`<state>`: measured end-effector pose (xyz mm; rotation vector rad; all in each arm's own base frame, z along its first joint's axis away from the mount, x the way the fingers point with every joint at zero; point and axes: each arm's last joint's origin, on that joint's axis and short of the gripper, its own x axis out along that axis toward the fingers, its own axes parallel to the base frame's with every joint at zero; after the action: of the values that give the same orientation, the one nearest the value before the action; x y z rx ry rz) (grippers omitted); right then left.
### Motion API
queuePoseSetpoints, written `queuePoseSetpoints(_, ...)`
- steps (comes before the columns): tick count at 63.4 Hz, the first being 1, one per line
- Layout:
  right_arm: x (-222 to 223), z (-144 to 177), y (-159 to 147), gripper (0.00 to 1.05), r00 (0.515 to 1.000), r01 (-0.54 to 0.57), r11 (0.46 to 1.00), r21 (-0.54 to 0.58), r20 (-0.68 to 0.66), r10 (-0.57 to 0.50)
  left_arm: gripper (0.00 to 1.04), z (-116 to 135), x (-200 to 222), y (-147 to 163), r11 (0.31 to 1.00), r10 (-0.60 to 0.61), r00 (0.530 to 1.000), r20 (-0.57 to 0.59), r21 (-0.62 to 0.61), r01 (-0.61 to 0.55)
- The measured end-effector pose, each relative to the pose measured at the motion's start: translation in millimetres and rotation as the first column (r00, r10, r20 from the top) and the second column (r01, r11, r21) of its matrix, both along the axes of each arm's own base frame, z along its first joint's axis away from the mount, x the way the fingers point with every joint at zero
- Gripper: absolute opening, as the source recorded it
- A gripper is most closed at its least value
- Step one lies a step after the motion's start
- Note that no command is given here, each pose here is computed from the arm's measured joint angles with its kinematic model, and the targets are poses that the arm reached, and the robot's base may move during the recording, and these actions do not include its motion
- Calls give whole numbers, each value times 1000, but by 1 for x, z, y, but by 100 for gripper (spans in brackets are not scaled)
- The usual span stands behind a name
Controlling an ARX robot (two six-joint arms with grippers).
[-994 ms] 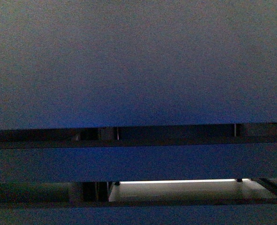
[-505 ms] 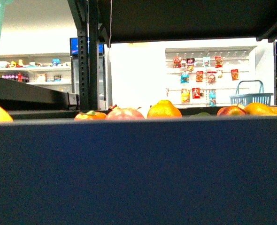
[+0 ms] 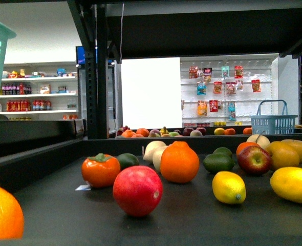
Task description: Pick lemon from shelf
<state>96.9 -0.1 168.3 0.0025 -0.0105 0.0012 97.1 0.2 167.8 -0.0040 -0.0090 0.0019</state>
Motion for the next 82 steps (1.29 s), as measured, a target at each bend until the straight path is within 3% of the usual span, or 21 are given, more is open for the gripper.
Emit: queuePoseSetpoints(82,0,0,0,97,1000,-1,1000,0,0,1,97,0,0,0,1000,0,1000,0,0,0)
